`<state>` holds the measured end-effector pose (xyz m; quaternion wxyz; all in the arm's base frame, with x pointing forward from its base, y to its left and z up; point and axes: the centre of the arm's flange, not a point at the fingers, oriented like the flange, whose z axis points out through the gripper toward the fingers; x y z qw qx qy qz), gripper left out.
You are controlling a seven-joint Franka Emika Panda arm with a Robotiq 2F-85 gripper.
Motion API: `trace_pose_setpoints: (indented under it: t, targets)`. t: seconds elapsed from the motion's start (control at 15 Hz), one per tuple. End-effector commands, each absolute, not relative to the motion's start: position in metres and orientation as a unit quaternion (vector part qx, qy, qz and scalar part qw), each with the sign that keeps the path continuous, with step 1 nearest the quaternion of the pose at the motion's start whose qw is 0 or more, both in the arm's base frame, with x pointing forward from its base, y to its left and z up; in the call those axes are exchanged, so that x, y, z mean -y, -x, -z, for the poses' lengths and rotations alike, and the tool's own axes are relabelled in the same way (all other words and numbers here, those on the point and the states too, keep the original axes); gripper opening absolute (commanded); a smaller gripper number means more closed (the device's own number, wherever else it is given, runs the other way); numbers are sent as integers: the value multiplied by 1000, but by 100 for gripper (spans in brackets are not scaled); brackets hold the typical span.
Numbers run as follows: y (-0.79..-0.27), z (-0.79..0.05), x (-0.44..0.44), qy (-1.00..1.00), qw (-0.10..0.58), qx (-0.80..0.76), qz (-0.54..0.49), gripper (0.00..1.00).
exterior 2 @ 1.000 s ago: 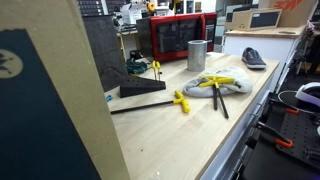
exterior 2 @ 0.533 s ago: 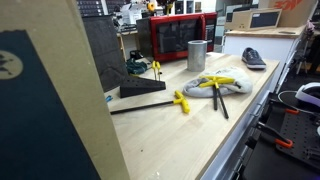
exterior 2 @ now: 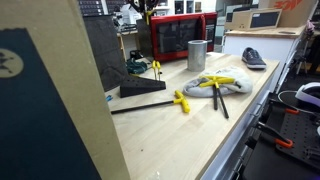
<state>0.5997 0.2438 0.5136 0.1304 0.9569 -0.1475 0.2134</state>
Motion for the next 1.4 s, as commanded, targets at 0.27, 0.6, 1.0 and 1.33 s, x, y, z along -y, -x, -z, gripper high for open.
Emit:
trace_pose_setpoints:
  t: [0.27, 0.6, 1.0, 1.33]
  targets:
    - [-611, -545, -255, -940, 194, 166, -225, 4]
    - [-598, -532, -204, -933, 233, 186, -202, 4]
    - [-583, -500, -135, -918, 263, 236, -182, 4]
    - [-564, -492, -80, -904, 289, 272, -157, 4]
